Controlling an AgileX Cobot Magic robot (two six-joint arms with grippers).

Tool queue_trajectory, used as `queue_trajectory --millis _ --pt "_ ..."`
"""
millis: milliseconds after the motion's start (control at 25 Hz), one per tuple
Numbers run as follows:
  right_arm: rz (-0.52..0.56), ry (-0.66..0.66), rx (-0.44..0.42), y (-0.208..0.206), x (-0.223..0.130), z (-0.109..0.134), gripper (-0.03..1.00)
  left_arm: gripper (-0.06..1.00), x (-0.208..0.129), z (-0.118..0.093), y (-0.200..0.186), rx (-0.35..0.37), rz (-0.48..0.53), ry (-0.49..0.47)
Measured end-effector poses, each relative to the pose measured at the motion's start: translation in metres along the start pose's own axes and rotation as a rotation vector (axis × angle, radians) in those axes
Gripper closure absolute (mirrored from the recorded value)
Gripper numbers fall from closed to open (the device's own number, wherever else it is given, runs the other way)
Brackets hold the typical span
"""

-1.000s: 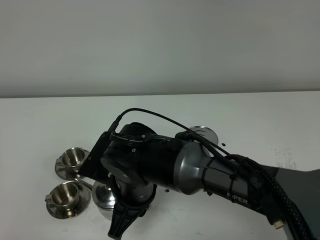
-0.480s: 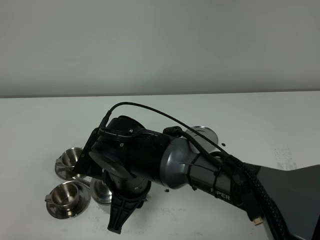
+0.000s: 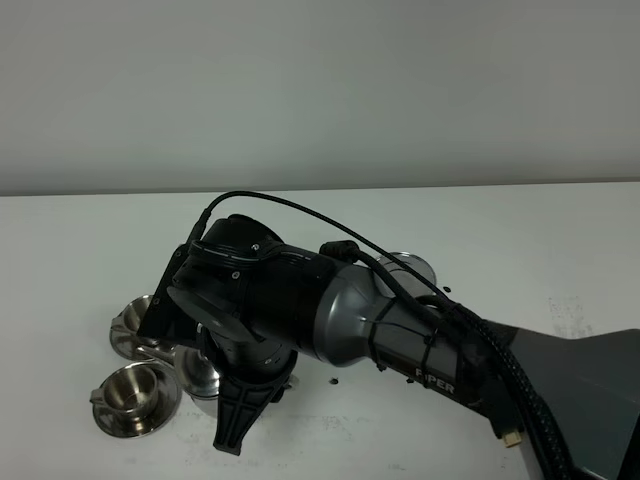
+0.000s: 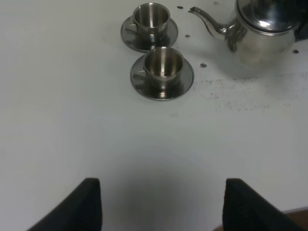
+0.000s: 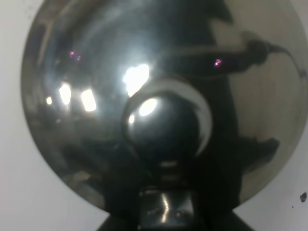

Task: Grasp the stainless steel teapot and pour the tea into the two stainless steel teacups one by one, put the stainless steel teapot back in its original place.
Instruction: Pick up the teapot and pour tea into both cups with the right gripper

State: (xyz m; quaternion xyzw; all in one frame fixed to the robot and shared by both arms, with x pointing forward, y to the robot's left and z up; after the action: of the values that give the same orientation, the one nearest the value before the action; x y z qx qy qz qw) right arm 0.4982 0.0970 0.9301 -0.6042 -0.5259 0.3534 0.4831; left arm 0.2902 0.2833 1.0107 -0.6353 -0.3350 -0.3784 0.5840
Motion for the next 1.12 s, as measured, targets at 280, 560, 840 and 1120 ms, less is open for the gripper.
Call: queue_trajectory --millis 280,560,840,1120 --pt "0.033 -0.042 -0.003 0.007 -0.003 0.001 0.79 0.40 0.000 0.000 0.000 0.000 0.000 0.000" --pt "0.035 -0.060 -0.037 0.007 -0.003 -0.004 0.79 0.40 0.000 0.000 0.000 0.000 0.000 0.000" --pt "0.009 -0.081 -0.105 0.003 0.005 -0.001 0.79 0.40 0.000 0.000 0.000 0.000 0.000 0.000" --pt "0.014 -0.105 -0.118 0.011 0.008 0.002 0.79 0.40 0.000 0.000 0.000 0.000 0.000 0.000"
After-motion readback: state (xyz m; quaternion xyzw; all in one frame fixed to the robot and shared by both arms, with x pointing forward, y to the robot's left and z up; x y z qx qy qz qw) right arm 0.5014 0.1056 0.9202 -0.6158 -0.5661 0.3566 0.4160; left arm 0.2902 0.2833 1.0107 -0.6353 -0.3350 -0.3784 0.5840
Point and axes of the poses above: a point on each arm's last joint axis where the gripper is mounted, y pointing out along that axis toward the gripper, z along the wrist's bending axis when the last joint is at zero, x = y × z, the point moved 6 cm from there along y, pointing out along that axis toward the gripper, and after that the axes turned 3 degrees about -y, right-handed, at the moved point
